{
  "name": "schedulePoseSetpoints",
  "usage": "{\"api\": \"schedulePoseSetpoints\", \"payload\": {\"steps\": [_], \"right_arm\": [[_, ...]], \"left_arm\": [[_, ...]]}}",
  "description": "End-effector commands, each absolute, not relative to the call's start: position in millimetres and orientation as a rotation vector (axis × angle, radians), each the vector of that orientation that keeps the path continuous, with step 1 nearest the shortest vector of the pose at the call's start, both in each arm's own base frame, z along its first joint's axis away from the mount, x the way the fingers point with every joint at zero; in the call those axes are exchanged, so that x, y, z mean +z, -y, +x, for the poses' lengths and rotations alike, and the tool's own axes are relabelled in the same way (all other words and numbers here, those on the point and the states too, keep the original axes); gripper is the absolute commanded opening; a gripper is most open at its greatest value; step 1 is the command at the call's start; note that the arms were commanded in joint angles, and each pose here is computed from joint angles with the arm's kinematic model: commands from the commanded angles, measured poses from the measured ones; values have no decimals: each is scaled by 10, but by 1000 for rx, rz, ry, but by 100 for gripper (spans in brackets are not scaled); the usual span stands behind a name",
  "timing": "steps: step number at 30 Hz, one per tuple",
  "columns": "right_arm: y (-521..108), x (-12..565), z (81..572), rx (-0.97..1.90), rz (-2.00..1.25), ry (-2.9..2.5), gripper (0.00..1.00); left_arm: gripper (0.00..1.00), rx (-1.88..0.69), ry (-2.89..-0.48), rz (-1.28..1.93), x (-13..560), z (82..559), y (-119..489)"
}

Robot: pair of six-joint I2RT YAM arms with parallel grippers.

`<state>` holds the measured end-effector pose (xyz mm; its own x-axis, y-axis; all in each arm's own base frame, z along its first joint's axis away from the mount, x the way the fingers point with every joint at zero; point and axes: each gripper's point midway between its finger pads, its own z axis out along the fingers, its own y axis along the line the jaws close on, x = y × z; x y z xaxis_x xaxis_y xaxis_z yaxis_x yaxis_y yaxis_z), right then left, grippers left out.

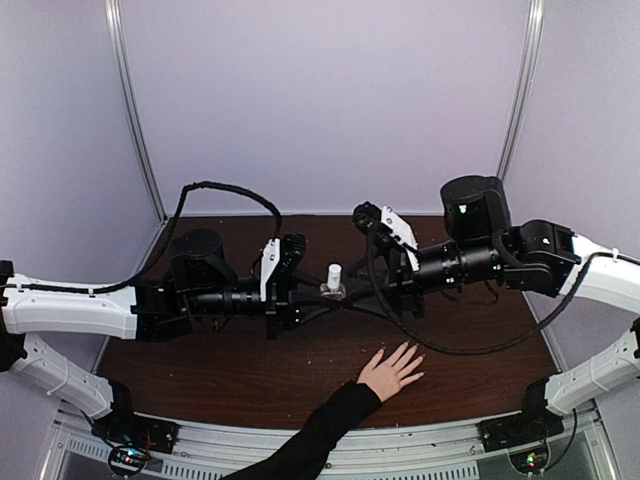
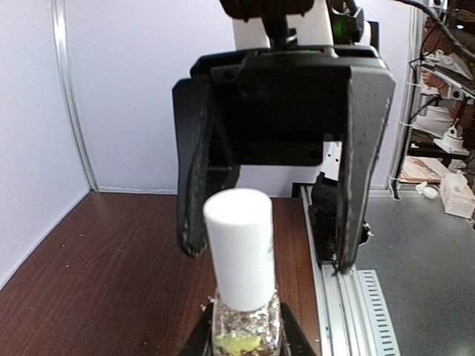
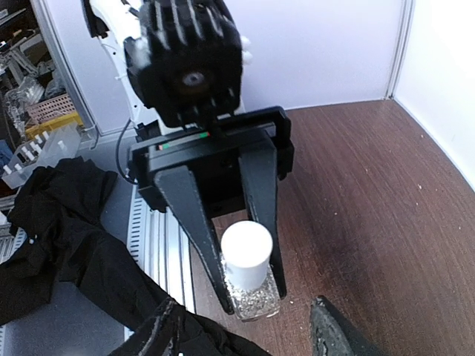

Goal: Paint the nails
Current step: Screw the nail polish bottle cap onto the nail polish bottle.

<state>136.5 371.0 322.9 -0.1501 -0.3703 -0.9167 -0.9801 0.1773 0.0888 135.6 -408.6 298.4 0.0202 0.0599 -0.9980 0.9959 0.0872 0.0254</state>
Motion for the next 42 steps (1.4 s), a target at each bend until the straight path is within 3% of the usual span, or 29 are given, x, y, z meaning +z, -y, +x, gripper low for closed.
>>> {"api": "schedulePoseSetpoints", "payload": {"steps": [1,17,25,37,42], "right_arm": [[-3599,3441,1155,1032,-1380,-1528,59],[-3708,3799,694,1322,-1559,-1326,51],[-3727,3829,659,1357,-1573,-1304,41],[-3758,3655,715,1329,-1573,-1359,12],[-3780,3565,735,1325,-1578,-1393,5]], "left_arm": [[0,-1217,-1130,1250,3329,1137,4054],[0,-1494,-1016,1475,3341,743,4202],[0,-1525,-1003,1491,3339,714,4221],[0,-1478,-1001,1436,3434,779,4203],[0,-1413,-1030,1382,3475,881,4192]]}}
